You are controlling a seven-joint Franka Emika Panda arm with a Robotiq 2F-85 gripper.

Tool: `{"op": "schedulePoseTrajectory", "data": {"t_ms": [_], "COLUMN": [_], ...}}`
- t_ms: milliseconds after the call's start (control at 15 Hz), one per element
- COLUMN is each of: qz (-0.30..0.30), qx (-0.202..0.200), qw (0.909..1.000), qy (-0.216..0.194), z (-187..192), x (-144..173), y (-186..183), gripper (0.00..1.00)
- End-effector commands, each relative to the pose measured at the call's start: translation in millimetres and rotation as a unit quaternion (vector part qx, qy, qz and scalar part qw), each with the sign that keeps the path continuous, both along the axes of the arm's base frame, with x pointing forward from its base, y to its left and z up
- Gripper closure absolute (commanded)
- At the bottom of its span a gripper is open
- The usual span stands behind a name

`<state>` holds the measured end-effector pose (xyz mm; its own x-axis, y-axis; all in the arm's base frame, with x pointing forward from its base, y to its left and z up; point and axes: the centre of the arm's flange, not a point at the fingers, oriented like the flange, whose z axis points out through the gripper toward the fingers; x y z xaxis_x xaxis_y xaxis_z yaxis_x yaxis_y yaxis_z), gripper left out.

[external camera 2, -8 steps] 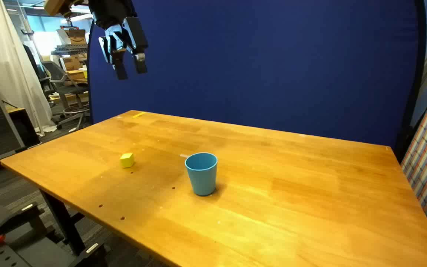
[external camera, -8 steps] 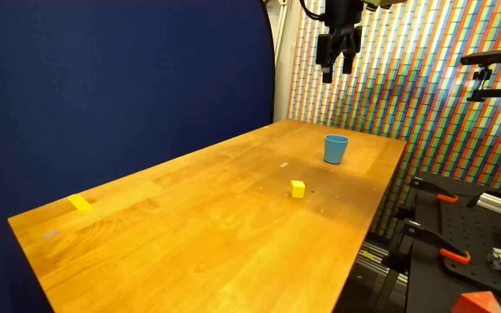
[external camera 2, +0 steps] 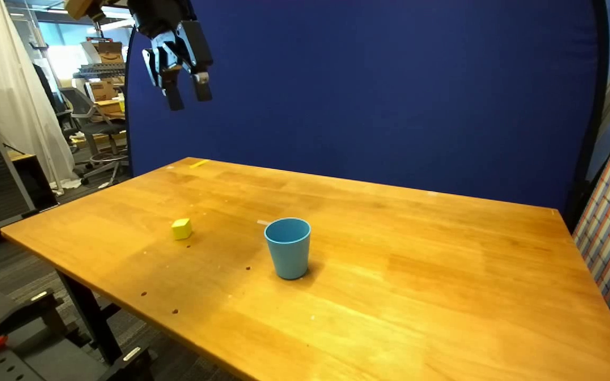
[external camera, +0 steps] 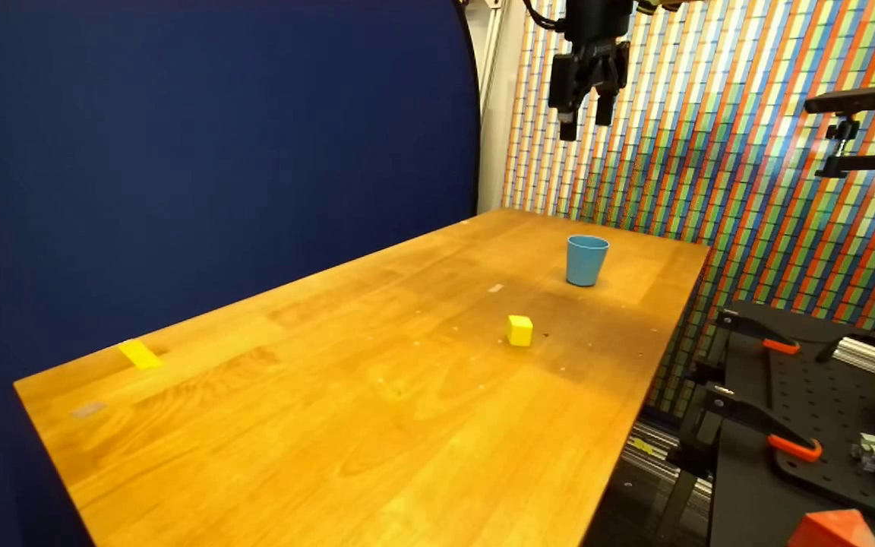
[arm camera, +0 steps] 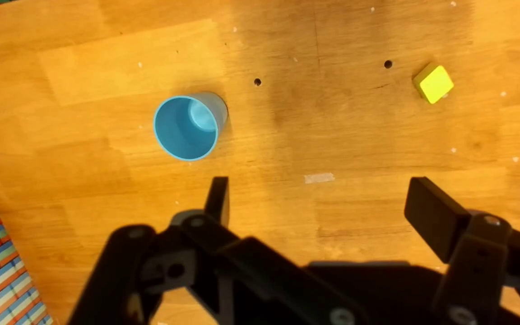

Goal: Put the block in the cup

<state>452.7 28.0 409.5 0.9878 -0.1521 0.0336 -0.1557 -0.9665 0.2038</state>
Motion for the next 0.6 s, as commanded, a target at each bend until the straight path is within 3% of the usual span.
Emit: {"op": "schedulePoseTrajectory", "data": {"t_ms": [0, 267, 533], "qz": [0.013, 0.06, 0.095], "qx": [0.036, 0.12, 0.183], "qw": [0.9992, 0.9901, 0.9731], "qy": [0.003, 0.042, 0.103], "z": [-22.7, -99.7, -174.1], "x": [38.0, 88.1, 114.9], "y": [3.1, 17.2, 36.1], "gripper": [0.0, 0.0, 0.0]}}
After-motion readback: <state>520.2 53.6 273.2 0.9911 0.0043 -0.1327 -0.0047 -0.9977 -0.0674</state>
